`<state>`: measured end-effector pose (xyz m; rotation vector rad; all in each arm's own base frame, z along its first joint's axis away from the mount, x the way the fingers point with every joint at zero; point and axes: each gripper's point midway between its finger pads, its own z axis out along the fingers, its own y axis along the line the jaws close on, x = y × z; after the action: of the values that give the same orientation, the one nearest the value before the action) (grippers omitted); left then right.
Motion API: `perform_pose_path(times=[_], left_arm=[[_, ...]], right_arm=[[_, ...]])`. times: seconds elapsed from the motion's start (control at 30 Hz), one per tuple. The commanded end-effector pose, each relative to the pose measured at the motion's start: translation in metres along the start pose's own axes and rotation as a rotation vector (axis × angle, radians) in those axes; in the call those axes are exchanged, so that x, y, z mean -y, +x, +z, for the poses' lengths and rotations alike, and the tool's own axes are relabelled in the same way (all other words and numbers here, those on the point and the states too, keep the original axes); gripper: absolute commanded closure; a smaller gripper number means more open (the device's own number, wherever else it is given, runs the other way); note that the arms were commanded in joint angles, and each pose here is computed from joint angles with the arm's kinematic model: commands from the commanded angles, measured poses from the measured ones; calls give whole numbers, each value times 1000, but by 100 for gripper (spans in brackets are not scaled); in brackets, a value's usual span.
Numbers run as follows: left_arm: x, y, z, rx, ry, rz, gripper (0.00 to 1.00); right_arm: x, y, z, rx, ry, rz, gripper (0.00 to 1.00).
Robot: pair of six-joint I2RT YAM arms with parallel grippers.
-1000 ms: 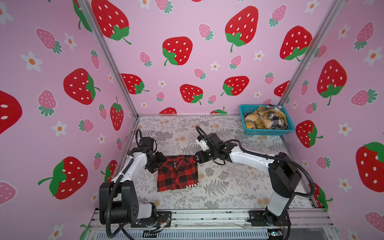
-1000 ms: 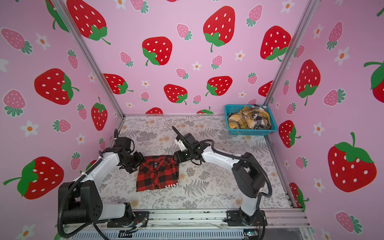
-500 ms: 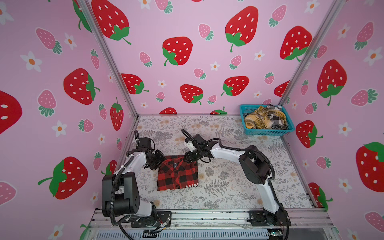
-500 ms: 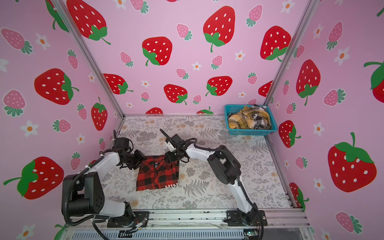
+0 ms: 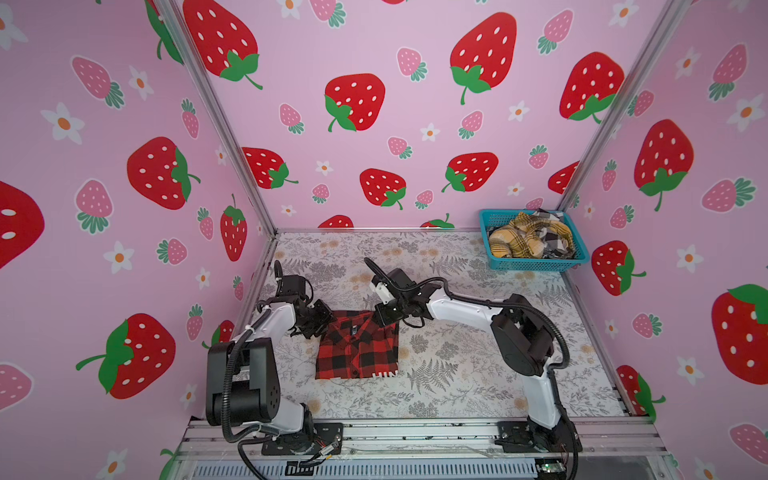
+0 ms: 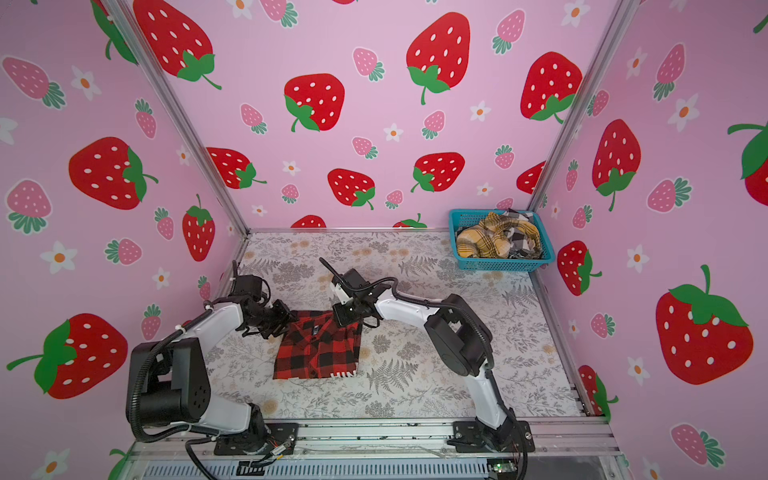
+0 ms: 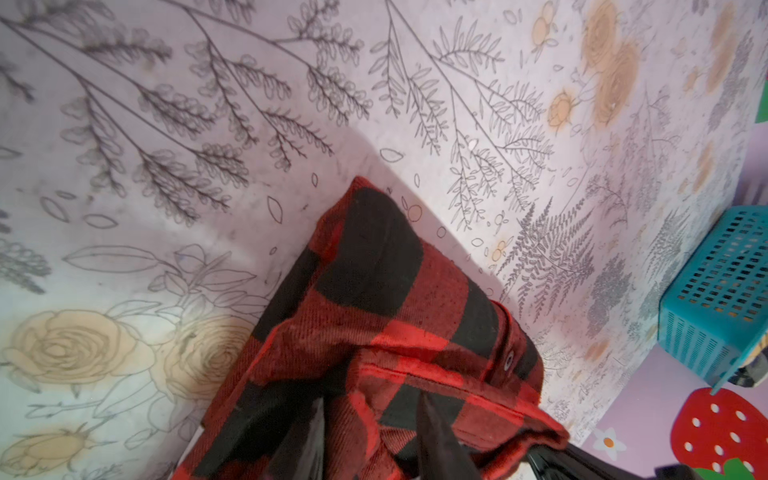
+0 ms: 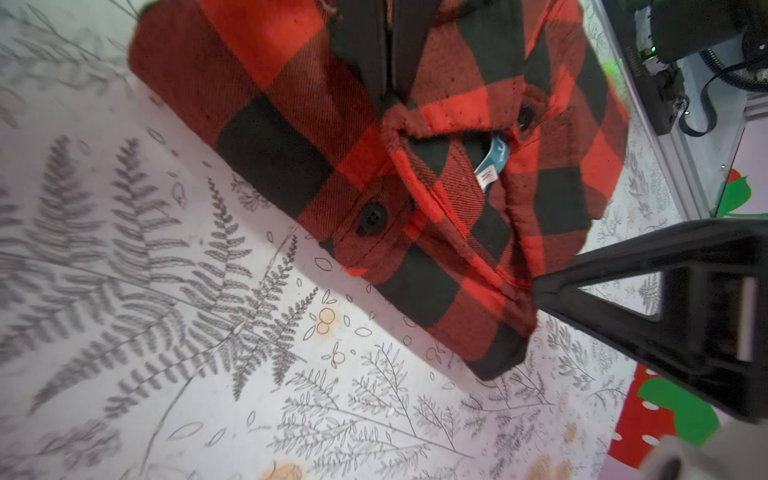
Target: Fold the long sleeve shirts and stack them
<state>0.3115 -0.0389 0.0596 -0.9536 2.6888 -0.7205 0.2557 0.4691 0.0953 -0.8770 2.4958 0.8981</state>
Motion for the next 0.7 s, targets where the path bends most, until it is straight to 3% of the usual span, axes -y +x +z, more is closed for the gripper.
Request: perform_pose_path(times=[0.0,0.2,0.57,0.6,0.67], left_arm=[[25,-2,-14,5,37,55,64],[36,-1,-5,-26,5,110,62],[22,1,-10,-2,-107,111,54],[21,5,-12,-4,-111,115,53],[18,15,-15,-16,-117,123,51]], right_arm=[[-5,-13,-31,83,36,22,100],[11,5,-36,81,96,94,100],[48,24,7,-6,175,128,99],[47,24,6,-8,173,125,93],[45,21,3,-4,172,121,72]])
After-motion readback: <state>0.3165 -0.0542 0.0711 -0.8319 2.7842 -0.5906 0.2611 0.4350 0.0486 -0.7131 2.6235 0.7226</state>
